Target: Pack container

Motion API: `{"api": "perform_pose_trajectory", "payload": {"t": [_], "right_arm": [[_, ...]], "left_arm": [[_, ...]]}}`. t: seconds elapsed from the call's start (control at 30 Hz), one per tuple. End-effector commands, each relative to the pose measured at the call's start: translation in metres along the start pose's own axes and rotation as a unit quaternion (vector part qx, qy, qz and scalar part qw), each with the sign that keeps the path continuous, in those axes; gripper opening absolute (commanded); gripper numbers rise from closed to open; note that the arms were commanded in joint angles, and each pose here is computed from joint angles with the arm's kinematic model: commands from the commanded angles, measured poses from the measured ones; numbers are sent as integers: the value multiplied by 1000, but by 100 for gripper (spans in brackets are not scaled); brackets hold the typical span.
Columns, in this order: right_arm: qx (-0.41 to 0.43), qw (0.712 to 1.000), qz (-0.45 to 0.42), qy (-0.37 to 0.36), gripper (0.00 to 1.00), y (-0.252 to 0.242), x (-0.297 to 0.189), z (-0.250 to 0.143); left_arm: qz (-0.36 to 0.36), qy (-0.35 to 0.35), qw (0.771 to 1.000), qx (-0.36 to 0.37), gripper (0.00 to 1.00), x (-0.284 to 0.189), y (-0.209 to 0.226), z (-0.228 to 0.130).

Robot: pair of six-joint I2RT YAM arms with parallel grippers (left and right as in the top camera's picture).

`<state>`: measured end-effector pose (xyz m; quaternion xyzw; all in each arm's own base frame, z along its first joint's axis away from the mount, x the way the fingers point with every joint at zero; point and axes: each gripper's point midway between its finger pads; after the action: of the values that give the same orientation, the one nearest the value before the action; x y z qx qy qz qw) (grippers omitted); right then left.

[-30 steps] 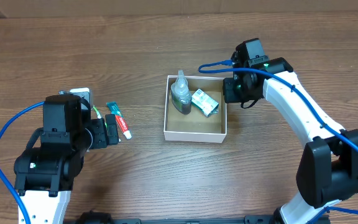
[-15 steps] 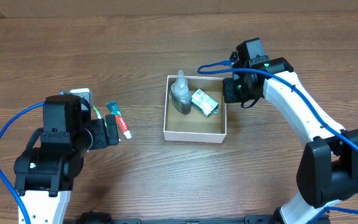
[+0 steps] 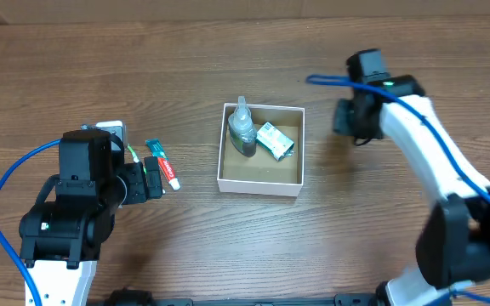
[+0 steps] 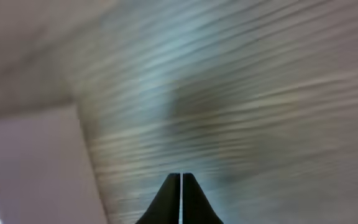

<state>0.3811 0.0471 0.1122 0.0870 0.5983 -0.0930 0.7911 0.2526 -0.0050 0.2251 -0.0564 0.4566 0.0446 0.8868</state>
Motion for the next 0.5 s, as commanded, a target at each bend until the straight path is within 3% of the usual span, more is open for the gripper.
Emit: {"api": "perform_pose_trajectory", "payload": {"t": [0.0,0.03,0.2,0.23,0.27,0.3,0.37,0.47], "right_arm": [[86,986,12,-145,11,-25,-111,23],[87,984,21,-154,12,-29,-129,14],[19,988,97,-118,52,-26,-166,-55],[14,990,92,-102,66,-30,-164,-66],[-6,994,81,-74,93,-35,-155,-82],[-10,995,76,-63,100,-37,-151,-87],[-22,996,70,-47,100,-39,-142,-95],[-48,996,60,-35,100,-43,-133,-100]], "left_arm": [[1,-14,1000,-10,100,-4,1,9],[-1,-18,1000,-10,100,-4,0,11],[-8,-26,998,-55,100,-8,-3,19],[-9,-26,998,-64,100,-9,-5,24],[-11,-18,996,-88,100,-8,-10,32],[-11,-10,995,-103,100,-6,-12,34],[-10,18,991,-134,100,10,-18,39],[-10,129,980,-151,100,75,-34,21]]}}
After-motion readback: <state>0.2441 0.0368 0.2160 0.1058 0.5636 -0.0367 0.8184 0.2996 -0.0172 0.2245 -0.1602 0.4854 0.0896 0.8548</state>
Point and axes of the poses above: each gripper's point midway between its finger pads, its own x axis out along the fingers, its own y axis along the line the jaws close on, z = x × y, and after that the axes turned 2 degrees about -x, right-handed
